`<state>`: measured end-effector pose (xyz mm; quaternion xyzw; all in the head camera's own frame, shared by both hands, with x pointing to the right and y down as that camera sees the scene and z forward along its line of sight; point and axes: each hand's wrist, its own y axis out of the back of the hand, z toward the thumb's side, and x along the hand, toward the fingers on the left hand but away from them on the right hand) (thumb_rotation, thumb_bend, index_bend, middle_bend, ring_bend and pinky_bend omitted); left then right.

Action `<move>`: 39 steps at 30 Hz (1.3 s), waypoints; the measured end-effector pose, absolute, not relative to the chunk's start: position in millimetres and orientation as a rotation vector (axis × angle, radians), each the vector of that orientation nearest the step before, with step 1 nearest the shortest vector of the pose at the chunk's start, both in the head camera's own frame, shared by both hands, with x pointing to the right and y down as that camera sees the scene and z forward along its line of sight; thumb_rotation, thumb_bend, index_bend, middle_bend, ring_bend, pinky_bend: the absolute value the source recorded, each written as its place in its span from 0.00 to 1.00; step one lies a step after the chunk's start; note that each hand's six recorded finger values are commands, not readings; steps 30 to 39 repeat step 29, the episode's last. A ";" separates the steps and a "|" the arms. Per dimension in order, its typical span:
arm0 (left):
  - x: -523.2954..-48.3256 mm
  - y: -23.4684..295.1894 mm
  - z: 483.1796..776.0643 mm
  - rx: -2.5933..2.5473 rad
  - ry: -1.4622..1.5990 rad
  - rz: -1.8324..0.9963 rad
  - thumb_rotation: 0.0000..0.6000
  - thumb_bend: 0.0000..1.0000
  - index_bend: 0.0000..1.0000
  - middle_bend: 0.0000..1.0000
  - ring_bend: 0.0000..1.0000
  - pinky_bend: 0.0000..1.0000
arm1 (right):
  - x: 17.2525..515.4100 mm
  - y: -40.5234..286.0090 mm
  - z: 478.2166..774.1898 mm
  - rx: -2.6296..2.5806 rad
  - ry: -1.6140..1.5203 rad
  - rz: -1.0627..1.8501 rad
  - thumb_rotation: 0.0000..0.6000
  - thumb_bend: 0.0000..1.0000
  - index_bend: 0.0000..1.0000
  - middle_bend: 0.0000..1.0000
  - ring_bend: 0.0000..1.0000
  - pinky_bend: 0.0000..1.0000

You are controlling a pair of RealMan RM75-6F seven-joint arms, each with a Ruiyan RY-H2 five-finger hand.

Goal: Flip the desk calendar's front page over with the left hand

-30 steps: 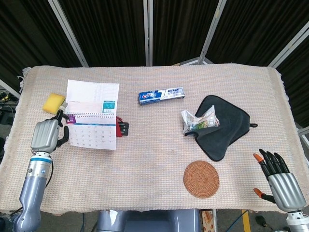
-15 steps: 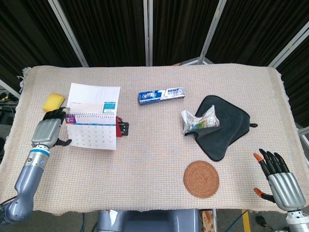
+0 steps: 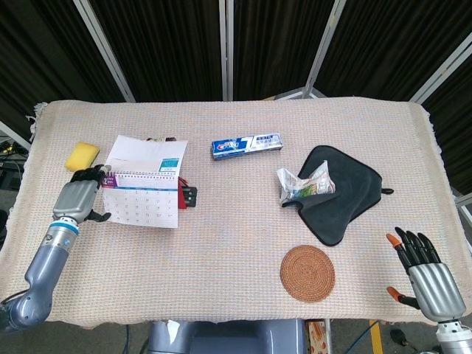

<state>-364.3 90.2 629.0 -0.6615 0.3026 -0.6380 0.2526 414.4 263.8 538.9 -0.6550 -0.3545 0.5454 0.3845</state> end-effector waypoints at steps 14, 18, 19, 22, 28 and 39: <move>-356.5 79.8 622.8 -1.800 0.831 -1.697 1.00 0.23 0.00 0.00 0.00 0.00 | 415.1 263.4 536.4 -1.666 -0.914 1.382 1.00 0.04 0.00 0.00 0.00 0.00; -355.6 80.6 608.8 -1.782 0.899 -1.624 1.00 0.23 0.00 0.00 0.00 0.00 | 414.6 263.7 535.8 -1.669 -0.914 1.378 1.00 0.04 0.00 0.00 0.00 0.00; -355.9 82.0 605.0 -1.776 0.914 -1.607 1.00 0.23 0.00 0.00 0.00 0.00 | 414.0 263.6 535.3 -1.670 -0.914 1.375 1.00 0.04 0.00 0.00 0.00 0.00; -360.7 94.6 590.2 -1.741 0.960 -1.551 1.00 0.18 0.00 0.00 0.00 0.00 | 414.0 263.5 533.6 -1.666 -0.919 1.371 1.00 0.03 0.00 0.00 0.00 0.00; -384.2 152.3 566.3 -1.663 1.026 -1.500 1.00 0.13 0.00 0.00 0.00 0.00 | 414.8 261.2 527.5 -1.656 -0.946 1.356 1.00 0.04 0.00 0.00 0.00 0.00; -388.4 164.7 565.0 -1.658 1.027 -1.507 1.00 0.13 0.00 0.00 0.00 0.00 | 415.3 260.8 526.5 -1.655 -0.951 1.354 1.00 0.04 0.00 0.00 0.00 0.00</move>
